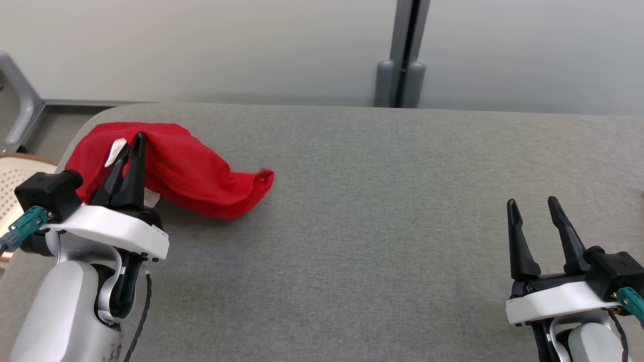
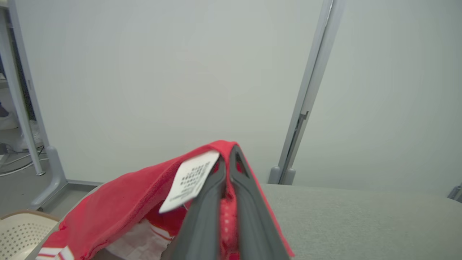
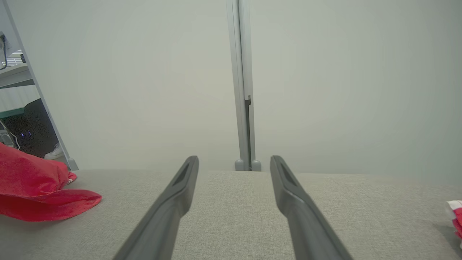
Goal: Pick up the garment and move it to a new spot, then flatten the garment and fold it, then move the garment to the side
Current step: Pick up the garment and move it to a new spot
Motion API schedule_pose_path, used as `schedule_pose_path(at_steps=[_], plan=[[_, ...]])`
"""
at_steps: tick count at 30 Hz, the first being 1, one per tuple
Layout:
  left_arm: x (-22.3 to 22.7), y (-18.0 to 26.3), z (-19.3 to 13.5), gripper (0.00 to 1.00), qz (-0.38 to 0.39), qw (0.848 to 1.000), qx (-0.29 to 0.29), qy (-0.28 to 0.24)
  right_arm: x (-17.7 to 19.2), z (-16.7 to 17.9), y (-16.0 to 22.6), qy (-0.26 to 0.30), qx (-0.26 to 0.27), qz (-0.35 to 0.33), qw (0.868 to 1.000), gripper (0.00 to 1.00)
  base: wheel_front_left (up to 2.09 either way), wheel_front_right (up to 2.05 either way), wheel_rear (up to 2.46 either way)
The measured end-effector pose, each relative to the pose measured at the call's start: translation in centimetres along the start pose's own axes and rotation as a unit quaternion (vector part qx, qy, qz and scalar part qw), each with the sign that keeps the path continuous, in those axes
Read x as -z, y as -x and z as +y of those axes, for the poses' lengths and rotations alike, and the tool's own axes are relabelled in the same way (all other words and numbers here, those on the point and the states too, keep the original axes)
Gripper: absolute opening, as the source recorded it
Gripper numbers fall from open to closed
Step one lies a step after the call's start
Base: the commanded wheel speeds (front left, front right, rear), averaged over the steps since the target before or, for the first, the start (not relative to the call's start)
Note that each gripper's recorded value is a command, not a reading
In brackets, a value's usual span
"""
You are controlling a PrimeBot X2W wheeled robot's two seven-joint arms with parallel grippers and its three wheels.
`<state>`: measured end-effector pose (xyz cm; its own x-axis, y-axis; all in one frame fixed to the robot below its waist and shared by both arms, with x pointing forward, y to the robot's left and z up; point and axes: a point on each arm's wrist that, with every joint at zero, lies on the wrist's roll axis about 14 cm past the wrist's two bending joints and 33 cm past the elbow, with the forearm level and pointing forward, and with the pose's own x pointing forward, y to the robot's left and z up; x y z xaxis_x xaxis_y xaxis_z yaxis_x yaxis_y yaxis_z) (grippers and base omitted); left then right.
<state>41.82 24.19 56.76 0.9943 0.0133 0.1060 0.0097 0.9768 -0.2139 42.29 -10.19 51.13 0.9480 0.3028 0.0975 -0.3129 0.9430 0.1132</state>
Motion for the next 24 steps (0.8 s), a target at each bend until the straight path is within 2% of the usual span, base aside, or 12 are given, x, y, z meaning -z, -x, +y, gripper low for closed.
schedule_pose_path(at_steps=[6,12,24], plan=[[-6.0,0.1,-5.7,0.00,-0.077,0.994,0.073,-0.014,-2.2,-2.0,1.7,0.006,0.037,-0.028,0.999,1.00,0.00,0.00,0.00],[-8.7,0.3,-9.0,0.00,-0.112,0.987,0.117,-0.020,-3.2,-3.5,3.0,0.009,0.064,-0.041,0.997,1.00,0.00,0.00,0.00],[-14.8,0.9,-17.0,0.00,-0.193,0.955,0.224,-0.019,-4.6,-7.1,6.2,0.014,0.129,-0.060,0.990,1.00,0.00,0.00,0.00]])
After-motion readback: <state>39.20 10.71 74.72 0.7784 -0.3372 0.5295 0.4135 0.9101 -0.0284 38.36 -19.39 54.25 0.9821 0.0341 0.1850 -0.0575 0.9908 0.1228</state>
